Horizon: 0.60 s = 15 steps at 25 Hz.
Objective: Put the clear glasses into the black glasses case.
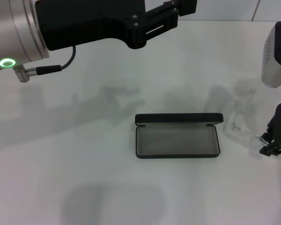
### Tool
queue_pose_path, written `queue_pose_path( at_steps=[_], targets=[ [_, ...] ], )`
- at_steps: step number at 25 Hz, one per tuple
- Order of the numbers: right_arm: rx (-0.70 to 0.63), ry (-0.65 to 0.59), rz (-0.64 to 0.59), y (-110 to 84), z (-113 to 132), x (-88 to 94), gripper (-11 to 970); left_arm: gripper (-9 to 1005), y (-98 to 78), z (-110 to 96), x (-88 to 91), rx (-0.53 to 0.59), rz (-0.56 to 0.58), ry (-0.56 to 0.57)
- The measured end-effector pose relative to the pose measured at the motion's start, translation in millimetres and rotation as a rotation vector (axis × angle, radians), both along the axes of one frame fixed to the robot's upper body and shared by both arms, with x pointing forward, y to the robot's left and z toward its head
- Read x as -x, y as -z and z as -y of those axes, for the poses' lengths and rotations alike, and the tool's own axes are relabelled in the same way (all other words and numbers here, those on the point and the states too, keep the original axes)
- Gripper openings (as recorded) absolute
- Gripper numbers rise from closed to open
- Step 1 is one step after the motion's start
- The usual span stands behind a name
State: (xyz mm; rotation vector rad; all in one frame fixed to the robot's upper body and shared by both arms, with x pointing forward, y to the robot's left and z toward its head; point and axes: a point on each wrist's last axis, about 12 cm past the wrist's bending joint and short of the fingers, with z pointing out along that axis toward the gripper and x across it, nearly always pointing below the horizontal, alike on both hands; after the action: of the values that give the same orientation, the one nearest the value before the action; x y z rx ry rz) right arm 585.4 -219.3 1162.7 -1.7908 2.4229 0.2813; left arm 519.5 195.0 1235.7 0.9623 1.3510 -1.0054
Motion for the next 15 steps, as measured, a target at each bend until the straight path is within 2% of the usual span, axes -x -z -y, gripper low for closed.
queue_pose_path(
  at_steps=[9, 15],
  targets=[
    [-0.003, 0.015, -0.007, 8.7, 1.1, -1.1, 228, 295, 0.6, -0.7, 2.0, 0.002, -0.003, 0.009],
    [-0.010, 0.018, -0.001, 10.0, 1.7, -1.3, 187, 291, 1.5, -3.0, 4.2, 0.009, -0.008, 0.012]
  ],
)
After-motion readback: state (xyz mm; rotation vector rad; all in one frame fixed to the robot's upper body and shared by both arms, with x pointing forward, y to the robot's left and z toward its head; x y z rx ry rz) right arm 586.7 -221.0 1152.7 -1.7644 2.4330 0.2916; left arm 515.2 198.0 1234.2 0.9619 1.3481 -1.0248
